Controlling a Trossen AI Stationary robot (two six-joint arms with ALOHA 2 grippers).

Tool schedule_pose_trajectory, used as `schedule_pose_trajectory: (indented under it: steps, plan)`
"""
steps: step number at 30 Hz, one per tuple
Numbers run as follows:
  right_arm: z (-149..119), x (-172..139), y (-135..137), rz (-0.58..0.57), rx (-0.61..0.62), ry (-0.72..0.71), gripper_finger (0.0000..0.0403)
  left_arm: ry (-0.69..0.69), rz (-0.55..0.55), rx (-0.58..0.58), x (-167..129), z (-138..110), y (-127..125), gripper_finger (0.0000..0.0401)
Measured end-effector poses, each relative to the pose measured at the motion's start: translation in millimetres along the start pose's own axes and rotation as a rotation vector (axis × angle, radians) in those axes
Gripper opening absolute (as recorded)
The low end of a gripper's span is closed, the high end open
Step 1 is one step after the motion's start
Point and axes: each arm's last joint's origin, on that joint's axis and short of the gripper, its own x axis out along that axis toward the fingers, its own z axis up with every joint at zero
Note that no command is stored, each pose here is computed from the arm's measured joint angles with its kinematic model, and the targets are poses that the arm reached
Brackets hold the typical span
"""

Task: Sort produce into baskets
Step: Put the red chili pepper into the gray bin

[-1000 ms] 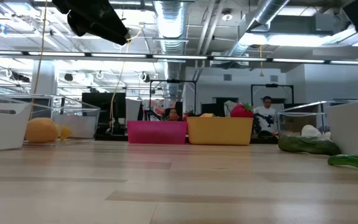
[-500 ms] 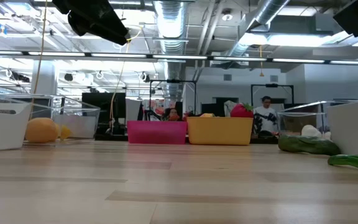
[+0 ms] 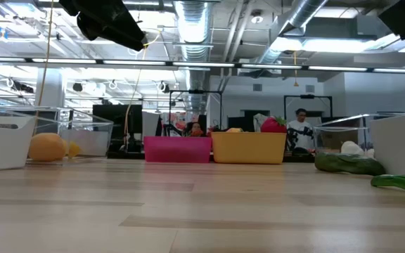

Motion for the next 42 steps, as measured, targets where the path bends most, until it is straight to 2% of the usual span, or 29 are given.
schedule_pose_trajectory:
  steps: [7,10,16,19,22,26,31,37,42]
  plan:
    - [-0.6,-26.2,4.4,0.08,0.047,-0.072,0.0238,0.0,0.0,-0.001,0.0,0.0,0.0,0.0158]
    - [-0.6,-38.9,7.2,0.144,0.167,-0.102,0.0238,0.0,0.0,-0.001,0.0,0.0,-0.1,0.0158]
    - [4.2,-49.0,26.6,0.345,0.431,-0.176,0.0238,-0.001,0.0,-0.002,0.0,0.0,0.0,0.0158]
    - [7.4,-47.2,40.8,0.461,0.574,-0.195,0.0238,-0.001,0.001,-0.003,0.0,0.1,0.0,0.0158]
    - [7.3,-41.4,51.9,0.524,0.679,-0.21,0.0238,-0.001,0.001,-0.004,0.0,0.0,0.0,0.0158]
    - [2.7,-25.6,62.0,0.534,0.862,-0.223,0.0238,-0.001,0.001,-0.004,0.0,0.1,0.1,0.0158]
    - [-3.0,-8.8,68.8,0.53,1.016,-0.25,0.0238,-0.001,0.0,0.004,0.0,0.0,0.0,0.0158]
    - [-3.1,1.3,73.9,0.573,1.117,-0.344,0.0238,0.0,0.0,0.015,0.0,0.0,-0.1,0.0158]
    - [1.9,9.3,78.1,0.635,1.121,-0.345,0.0238,0.0,0.0,0.015,0.0,0.0,0.0,0.0158]
